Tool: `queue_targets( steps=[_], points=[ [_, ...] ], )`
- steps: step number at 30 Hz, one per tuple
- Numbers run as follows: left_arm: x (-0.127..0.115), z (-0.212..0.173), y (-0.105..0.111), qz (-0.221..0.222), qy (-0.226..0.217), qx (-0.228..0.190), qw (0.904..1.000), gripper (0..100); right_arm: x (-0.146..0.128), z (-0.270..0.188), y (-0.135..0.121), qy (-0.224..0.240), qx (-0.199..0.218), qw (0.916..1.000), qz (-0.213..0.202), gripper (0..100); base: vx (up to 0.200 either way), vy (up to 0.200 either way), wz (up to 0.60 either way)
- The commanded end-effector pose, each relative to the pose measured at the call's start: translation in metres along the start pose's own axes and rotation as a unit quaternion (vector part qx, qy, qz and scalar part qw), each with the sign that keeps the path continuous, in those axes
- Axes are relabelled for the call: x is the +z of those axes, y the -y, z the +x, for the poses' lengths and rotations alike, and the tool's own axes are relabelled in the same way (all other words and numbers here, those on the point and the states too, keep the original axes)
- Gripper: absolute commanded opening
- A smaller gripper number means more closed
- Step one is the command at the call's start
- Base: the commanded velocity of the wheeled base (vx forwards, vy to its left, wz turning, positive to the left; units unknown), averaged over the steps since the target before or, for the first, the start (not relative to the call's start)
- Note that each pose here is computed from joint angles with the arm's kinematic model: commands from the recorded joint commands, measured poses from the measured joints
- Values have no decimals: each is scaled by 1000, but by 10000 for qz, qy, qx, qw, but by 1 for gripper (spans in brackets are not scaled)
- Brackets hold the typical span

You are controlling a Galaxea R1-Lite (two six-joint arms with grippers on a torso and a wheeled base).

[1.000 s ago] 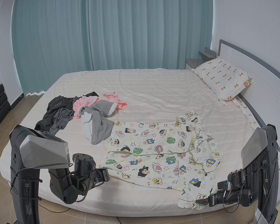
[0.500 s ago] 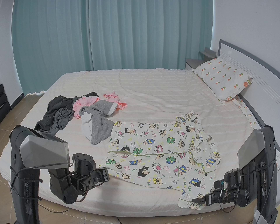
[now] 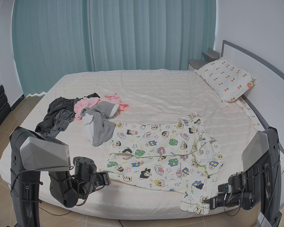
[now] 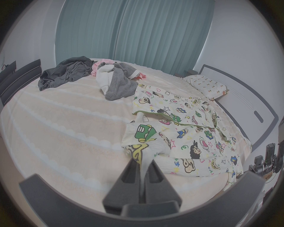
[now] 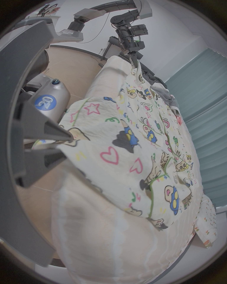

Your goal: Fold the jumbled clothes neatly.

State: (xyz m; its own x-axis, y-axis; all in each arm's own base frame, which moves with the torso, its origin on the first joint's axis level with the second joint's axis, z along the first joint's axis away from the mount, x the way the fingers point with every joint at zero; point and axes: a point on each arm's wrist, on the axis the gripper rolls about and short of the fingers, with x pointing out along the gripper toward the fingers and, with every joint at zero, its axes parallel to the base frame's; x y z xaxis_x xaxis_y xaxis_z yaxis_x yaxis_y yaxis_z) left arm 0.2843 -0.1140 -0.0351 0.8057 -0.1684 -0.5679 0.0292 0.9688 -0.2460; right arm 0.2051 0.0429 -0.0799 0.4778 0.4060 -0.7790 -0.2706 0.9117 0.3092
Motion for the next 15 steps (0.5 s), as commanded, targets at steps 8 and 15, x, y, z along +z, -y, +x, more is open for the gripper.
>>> queue_targets(
  steps=[8,15],
  points=[
    [-8,-8,-1,85,-172,28,9998,0,2,-11,4,121,159,9995,226,0,0,0,0],
    [-15,-15,-5,154,-356,98,9992,0,4,-15,6,160,221,9992,295,0,0,0,0]
  ],
)
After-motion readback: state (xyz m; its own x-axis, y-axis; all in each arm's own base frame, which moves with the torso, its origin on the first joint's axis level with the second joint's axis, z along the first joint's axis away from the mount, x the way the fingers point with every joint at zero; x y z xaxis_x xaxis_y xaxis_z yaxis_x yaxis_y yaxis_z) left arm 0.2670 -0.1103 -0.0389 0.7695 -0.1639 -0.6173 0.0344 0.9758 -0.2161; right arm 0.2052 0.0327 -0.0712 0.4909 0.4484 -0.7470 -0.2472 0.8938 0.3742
